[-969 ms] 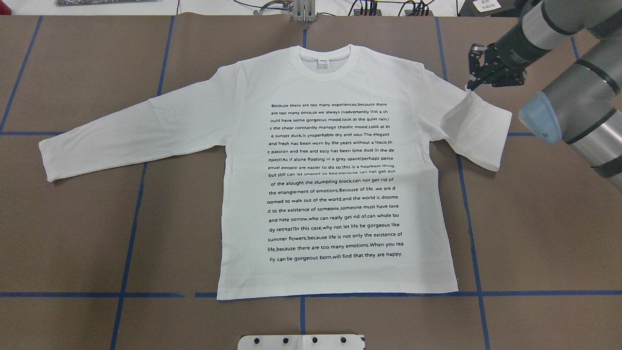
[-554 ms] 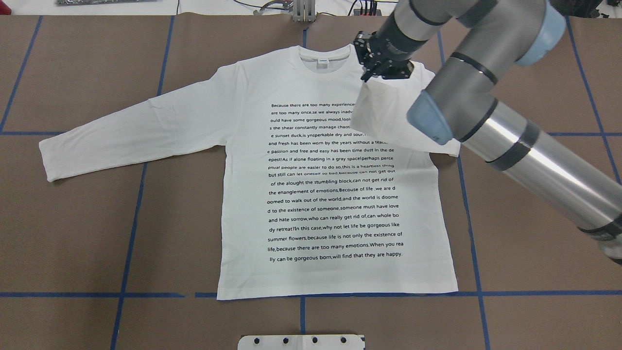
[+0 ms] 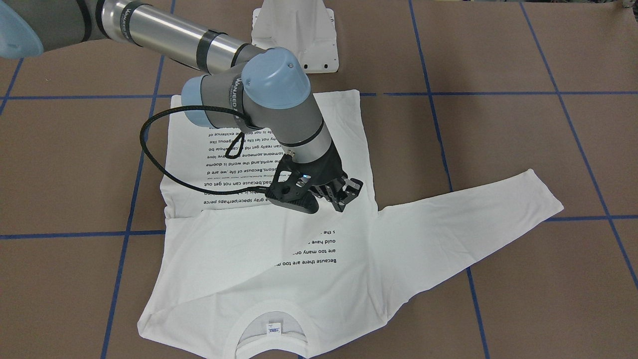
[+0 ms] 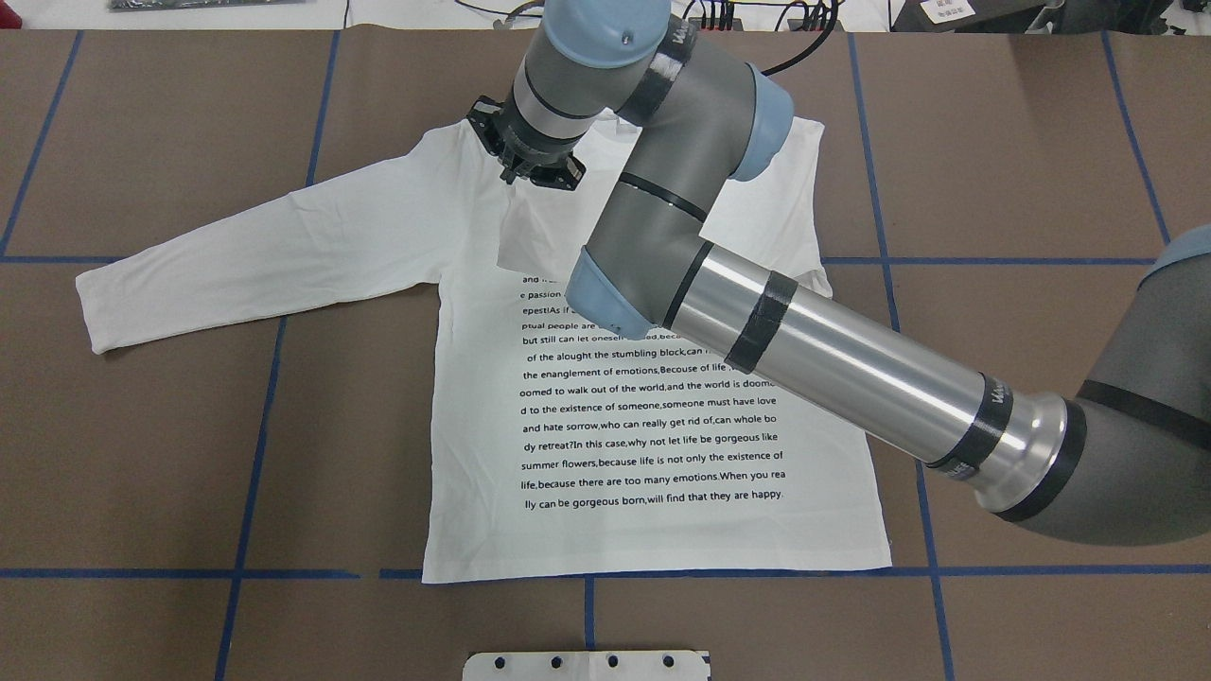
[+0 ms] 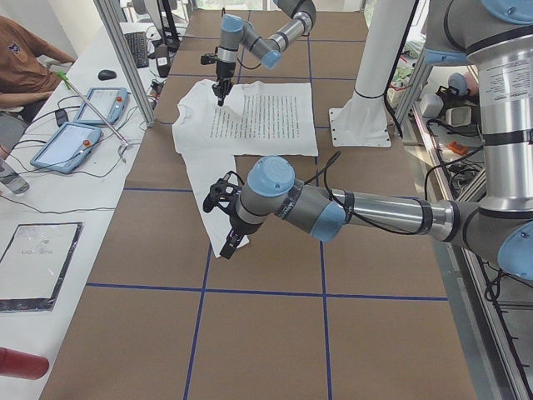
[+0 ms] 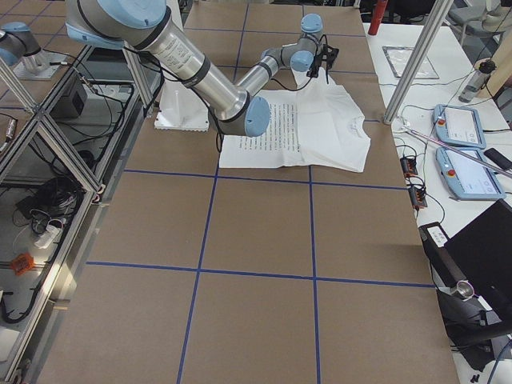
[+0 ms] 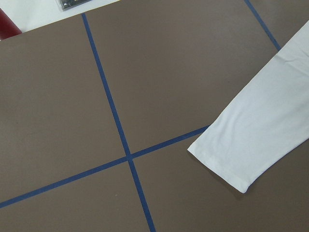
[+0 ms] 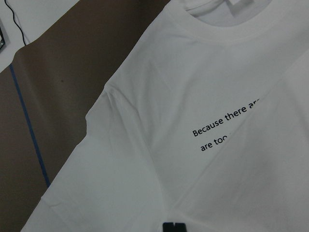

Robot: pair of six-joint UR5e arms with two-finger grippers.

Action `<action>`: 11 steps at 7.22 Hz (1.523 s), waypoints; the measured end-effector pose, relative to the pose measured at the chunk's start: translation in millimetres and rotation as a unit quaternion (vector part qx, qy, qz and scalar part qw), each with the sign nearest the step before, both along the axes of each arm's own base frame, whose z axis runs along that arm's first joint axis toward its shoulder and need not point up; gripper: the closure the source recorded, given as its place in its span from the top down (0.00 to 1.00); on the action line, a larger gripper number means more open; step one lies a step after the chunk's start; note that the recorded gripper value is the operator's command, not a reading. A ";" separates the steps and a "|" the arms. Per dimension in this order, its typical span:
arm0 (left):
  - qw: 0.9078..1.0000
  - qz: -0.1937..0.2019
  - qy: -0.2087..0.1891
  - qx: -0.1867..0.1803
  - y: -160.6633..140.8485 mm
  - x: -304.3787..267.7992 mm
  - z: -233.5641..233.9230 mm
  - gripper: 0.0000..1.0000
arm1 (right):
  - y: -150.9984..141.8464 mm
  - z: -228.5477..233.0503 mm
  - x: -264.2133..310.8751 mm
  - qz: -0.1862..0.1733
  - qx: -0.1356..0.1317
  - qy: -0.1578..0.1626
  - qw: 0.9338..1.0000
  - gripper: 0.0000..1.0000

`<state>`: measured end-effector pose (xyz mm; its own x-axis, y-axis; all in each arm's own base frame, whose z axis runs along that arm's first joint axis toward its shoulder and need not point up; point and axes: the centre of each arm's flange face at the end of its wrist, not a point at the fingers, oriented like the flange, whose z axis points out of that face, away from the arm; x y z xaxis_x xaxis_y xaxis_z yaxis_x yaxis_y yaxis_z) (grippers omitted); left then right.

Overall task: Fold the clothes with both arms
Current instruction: 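Fold the held sleeve across the shirt toward the collar with the right gripper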

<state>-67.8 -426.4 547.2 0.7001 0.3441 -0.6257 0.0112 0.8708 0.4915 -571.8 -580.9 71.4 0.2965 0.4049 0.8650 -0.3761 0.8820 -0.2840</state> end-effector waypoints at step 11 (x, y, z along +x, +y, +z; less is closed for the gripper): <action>0.999 0.002 0.011 -0.033 -18.6 20.0 11.5 1.00 | 42.9 5.2 -7.6 0.037 -0.023 -0.033 0.999 0.71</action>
